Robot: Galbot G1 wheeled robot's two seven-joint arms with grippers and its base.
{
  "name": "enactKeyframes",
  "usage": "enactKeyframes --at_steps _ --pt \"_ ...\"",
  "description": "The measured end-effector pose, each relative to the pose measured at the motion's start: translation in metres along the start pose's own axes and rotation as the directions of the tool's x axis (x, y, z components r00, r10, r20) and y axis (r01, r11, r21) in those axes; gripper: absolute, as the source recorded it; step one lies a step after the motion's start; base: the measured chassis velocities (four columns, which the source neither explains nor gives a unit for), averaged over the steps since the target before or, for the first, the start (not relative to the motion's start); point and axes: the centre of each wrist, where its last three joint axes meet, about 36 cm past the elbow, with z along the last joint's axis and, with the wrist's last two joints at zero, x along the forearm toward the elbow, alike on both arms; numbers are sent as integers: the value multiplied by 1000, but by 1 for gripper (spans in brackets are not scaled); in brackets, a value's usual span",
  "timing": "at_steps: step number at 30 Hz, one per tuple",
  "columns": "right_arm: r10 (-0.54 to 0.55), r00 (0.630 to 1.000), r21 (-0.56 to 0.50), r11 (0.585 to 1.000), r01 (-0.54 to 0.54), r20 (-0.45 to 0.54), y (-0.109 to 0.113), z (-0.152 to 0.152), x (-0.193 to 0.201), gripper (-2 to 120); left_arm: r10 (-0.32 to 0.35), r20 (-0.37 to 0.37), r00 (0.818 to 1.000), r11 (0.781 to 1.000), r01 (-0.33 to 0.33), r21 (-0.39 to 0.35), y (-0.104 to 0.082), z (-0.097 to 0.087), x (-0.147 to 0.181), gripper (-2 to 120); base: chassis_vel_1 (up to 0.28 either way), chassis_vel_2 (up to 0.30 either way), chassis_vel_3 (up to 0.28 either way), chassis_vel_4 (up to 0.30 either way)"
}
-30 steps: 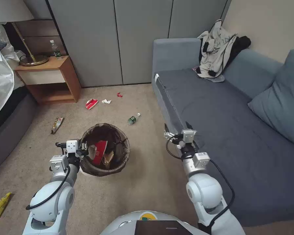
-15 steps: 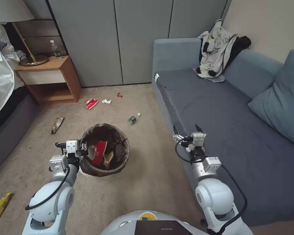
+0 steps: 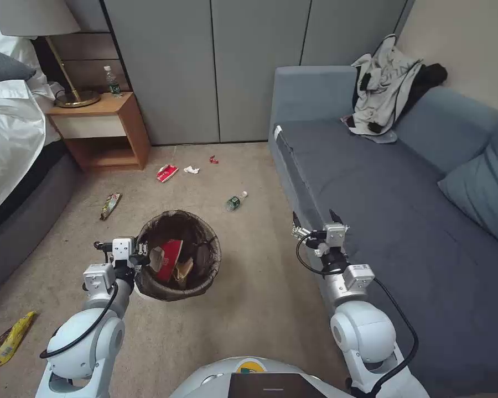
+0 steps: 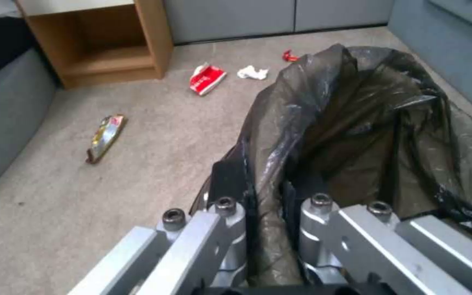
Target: Pick up the trash bin, then pick up the garbage from the floor and place it into the trash bin.
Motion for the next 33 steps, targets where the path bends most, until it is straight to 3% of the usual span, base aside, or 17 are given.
enactKeyframes --at_steps 33 --pt "16 1000 -33 999 -17 -27 1 1 -3 100 -3 17 1000 1000 3 7 -2 3 0 7 -2 1 3 -2"
